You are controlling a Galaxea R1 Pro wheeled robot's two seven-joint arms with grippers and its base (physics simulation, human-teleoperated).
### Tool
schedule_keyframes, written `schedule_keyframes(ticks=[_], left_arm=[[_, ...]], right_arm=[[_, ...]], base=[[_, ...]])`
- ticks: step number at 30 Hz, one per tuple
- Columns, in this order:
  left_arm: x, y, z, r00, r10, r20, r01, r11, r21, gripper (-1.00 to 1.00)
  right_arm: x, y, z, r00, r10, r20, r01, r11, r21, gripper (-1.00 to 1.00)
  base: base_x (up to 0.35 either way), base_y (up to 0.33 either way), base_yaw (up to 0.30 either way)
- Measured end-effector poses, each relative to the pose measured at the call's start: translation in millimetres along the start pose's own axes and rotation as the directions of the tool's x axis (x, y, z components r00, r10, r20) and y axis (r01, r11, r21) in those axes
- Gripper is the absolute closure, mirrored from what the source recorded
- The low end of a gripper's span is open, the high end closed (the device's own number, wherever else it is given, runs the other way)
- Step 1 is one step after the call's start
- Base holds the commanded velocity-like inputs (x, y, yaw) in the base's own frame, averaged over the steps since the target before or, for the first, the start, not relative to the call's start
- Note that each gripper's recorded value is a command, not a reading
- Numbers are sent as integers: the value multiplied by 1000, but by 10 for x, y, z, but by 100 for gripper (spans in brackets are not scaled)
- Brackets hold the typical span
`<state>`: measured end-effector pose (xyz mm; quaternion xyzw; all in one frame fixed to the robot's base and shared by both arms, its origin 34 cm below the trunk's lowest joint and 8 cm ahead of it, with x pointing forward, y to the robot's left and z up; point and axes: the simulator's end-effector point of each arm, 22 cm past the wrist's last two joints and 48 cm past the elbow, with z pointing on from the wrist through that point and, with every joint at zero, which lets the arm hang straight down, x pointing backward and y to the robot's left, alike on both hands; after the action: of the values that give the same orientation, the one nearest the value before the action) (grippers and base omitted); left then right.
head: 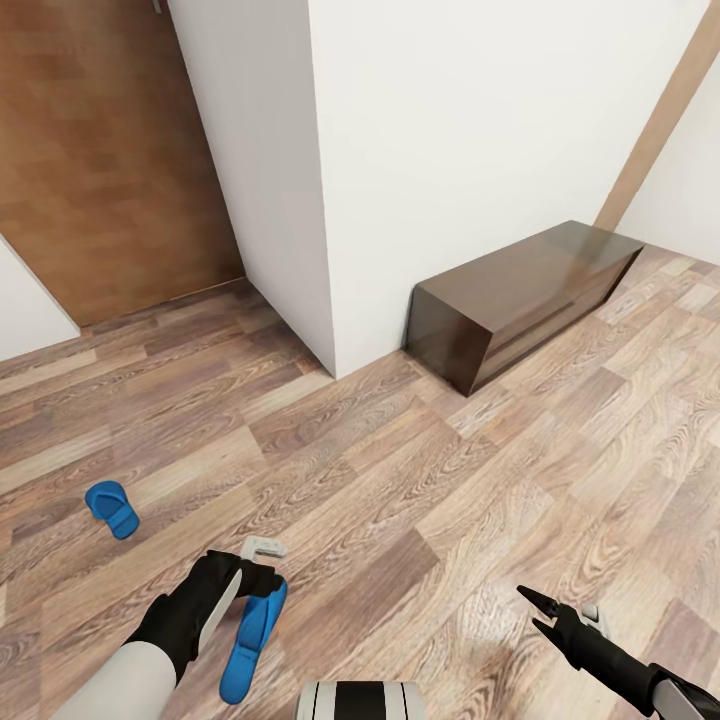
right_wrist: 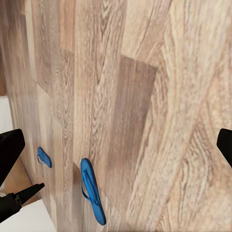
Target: In the bedroom, move the book from the bed onto either nightstand, and place the two sandals side by side next to the bed.
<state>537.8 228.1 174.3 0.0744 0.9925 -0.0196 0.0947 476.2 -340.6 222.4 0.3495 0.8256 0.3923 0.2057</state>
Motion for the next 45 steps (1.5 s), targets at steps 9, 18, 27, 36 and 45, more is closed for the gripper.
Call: schedule_keyframes(ticks=[9,18,27,36,45], left_arm=[[11,-1,6,1000,3,-2,-3,1000,-1,-100],[27,-17,11,1000,11,-6,-11,1000,1,-100],[98,-8,35,1000,10,-23,-10,1000,0,-100],[123,-11,43,1000,10,-29,-10,1000,2,-100],[126,-12,44,1000,11,-29,-10,1000,2,-100]], right_arm=[[0,0,1,1000,0,0,0,1000,0,-100],[-15,103,-15,1000,0,1,0,999,-48,-100],[-29,500,-132,1000,-14,-5,12,972,-236,-100],[-31,825,-357,997,-67,-29,51,918,-394,-100],[-34,900,-414,996,-87,-35,64,902,-426,-100]], base=[[13,0,0],[2,0,0],[0,0,0],[0,0,0],[0,0,0]])
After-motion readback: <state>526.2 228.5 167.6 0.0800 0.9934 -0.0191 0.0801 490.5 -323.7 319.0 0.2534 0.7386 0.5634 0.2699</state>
